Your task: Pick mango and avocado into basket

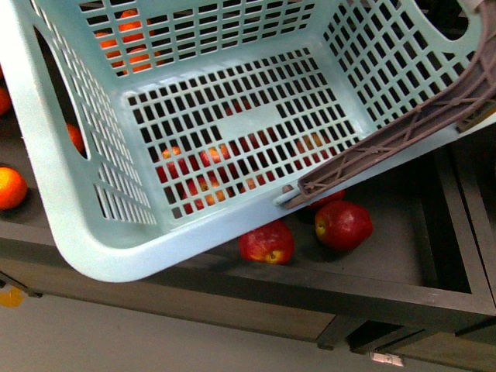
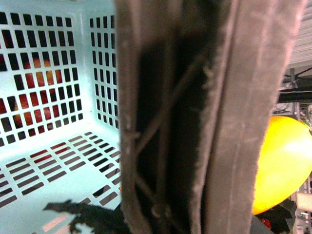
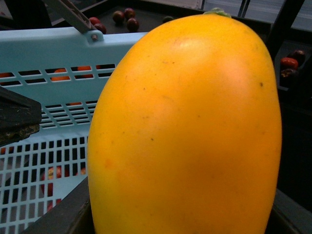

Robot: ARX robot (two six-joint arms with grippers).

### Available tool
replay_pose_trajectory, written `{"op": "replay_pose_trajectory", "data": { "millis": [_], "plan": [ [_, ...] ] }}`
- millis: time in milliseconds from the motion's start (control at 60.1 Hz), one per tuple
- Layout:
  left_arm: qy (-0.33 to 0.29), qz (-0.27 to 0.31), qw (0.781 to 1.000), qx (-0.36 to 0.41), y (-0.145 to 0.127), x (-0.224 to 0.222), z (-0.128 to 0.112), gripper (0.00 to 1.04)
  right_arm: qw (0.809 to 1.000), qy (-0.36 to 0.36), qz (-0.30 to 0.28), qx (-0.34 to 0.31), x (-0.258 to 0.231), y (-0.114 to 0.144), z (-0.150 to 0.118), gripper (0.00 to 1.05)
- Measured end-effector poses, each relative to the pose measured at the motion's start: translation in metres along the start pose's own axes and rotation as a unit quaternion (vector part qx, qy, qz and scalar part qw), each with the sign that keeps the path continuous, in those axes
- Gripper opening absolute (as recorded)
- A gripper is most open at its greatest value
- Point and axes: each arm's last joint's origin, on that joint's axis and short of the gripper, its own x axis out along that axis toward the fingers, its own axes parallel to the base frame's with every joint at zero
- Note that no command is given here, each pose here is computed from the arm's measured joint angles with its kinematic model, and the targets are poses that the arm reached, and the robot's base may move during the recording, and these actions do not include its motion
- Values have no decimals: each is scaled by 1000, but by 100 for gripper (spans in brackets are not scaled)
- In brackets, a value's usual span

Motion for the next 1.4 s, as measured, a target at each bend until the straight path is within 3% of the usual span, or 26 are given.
{"op": "replay_pose_trajectory", "data": {
  "millis": [133, 216, 433, 566, 749, 915, 982, 1065, 1398],
  "plan": [
    [-2, 2, 1000, 3, 1, 0, 1, 15, 1000, 1, 6, 10, 3, 1, -1, 89],
    [1, 0, 1000, 3, 1, 0, 1, 15, 1000, 0, 9, 14, 2, 1, 0, 98],
    [8, -2, 1000, -8, 1, 1, 0, 15, 999, -9, -19, 35, -4, -15, 5, 96],
    [14, -7, 1000, -15, 0, 1, -1, 15, 993, -27, -86, 71, -18, -45, 16, 96],
    [16, -7, 1000, -19, 0, 1, -2, 15, 971, -44, -204, 112, -57, -94, 19, 96],
    [16, -7, 1000, -19, 0, 1, -2, 15, 965, -52, -230, 115, -83, -105, 14, 96],
    [16, -7, 1000, -19, 0, 1, -2, 15, 976, -77, -182, 92, -86, -104, 14, 88],
    [14, -6, 1000, -18, 0, 1, -2, 15, 985, -89, -130, 67, -94, -92, -3, 70],
    [16, -7, 1000, -19, 0, 1, -2, 15, 986, -79, -131, 59, -117, -68, -47, 17]
  ]
}}
